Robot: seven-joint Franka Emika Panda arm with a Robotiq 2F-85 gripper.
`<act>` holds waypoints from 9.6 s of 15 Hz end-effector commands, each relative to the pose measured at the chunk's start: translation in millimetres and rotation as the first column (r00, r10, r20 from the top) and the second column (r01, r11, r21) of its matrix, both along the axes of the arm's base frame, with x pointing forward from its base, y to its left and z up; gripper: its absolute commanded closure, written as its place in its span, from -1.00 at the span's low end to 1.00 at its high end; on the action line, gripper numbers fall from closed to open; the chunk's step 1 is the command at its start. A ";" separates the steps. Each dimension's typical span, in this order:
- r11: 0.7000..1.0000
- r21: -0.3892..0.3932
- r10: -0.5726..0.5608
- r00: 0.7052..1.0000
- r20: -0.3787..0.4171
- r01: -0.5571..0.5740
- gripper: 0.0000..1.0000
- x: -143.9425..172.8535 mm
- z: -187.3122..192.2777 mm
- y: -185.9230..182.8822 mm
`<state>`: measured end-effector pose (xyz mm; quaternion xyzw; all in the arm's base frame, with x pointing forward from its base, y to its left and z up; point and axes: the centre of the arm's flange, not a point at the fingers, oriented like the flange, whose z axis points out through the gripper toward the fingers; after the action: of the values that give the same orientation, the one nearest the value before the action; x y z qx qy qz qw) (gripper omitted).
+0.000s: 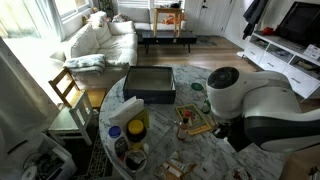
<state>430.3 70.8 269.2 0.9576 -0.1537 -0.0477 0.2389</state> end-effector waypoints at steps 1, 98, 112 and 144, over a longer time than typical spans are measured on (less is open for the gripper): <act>1.000 -0.015 -0.011 1.000 -0.020 0.010 -0.28 2.2 -8.5 2.5; 0.323 0.386 -0.936 0.352 -0.005 0.864 -1.00 -48.6 -36.1 -114.4; -0.025 0.491 -0.994 0.031 -0.106 0.871 -1.00 -56.0 -82.4 -129.9; 0.627 0.532 -0.722 0.681 0.122 0.569 -1.00 2.1 84.4 -70.0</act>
<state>436.3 -20.1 344.6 0.8215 -0.5688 0.0194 -0.0365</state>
